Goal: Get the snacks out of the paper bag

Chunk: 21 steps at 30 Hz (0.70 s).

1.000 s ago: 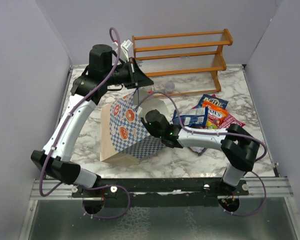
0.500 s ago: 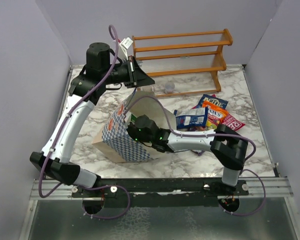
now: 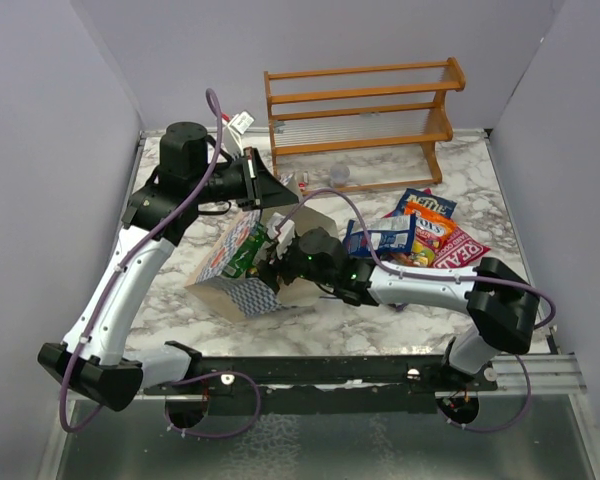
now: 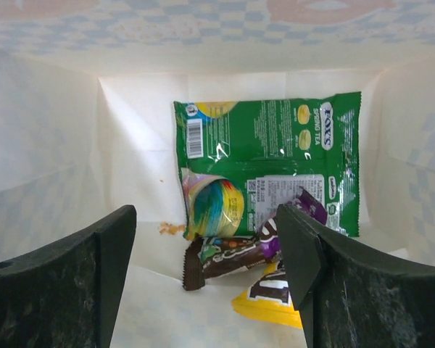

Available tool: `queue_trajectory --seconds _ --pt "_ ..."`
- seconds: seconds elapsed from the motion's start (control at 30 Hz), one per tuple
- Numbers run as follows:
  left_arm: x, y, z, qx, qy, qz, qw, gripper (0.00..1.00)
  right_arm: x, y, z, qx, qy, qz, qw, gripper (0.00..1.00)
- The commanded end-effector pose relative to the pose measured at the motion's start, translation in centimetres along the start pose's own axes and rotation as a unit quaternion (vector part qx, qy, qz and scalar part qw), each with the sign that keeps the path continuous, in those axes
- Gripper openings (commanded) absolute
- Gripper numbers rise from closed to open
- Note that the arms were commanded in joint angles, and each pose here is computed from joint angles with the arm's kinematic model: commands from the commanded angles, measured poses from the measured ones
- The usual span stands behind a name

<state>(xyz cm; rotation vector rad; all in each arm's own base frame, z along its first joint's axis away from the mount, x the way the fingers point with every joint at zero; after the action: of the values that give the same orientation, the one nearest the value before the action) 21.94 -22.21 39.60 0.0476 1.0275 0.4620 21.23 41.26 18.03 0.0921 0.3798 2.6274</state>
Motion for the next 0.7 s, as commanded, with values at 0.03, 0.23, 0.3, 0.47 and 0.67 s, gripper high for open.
queue_trajectory --seconds 0.03,0.23,0.3,0.47,0.67 --pt "-1.5 0.2 0.8 -0.009 -0.007 -0.025 1.0 0.0 -1.8 1.1 -1.6 0.038 0.049 -0.025 0.998 0.77" --pt "-2.6 0.0 1.9 -0.012 -0.013 -0.045 0.999 0.0 -3.1 1.9 -4.3 0.113 0.094 -0.05 0.988 0.78" --pt "-3.2 -0.1 2.4 -0.016 -0.016 -0.054 0.998 0.0 -3.1 2.3 -5.2 0.133 0.105 -0.045 0.985 0.81" --pt "-3.6 -0.3 2.9 -0.014 -0.021 -0.066 0.998 0.0 -2.7 2.0 -7.3 0.167 0.123 -0.02 0.978 0.86" --pt "-3.6 -0.4 2.9 -0.01 -0.025 -0.067 0.997 0.0 -2.5 1.1 -9.9 0.207 0.114 -0.011 0.972 0.86"
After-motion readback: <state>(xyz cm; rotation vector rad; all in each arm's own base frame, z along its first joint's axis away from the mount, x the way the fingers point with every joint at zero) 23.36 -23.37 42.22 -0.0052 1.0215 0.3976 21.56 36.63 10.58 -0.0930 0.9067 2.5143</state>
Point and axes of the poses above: each gripper's point midway between its finger pads, its own y axis back along the fingers, its own x axis along the line the jaws close on, z = x × y, the point moved 3 cm from there along y, back along the fingers, and after that the axes turned 2 degrees about y, right-handed, at the moved point
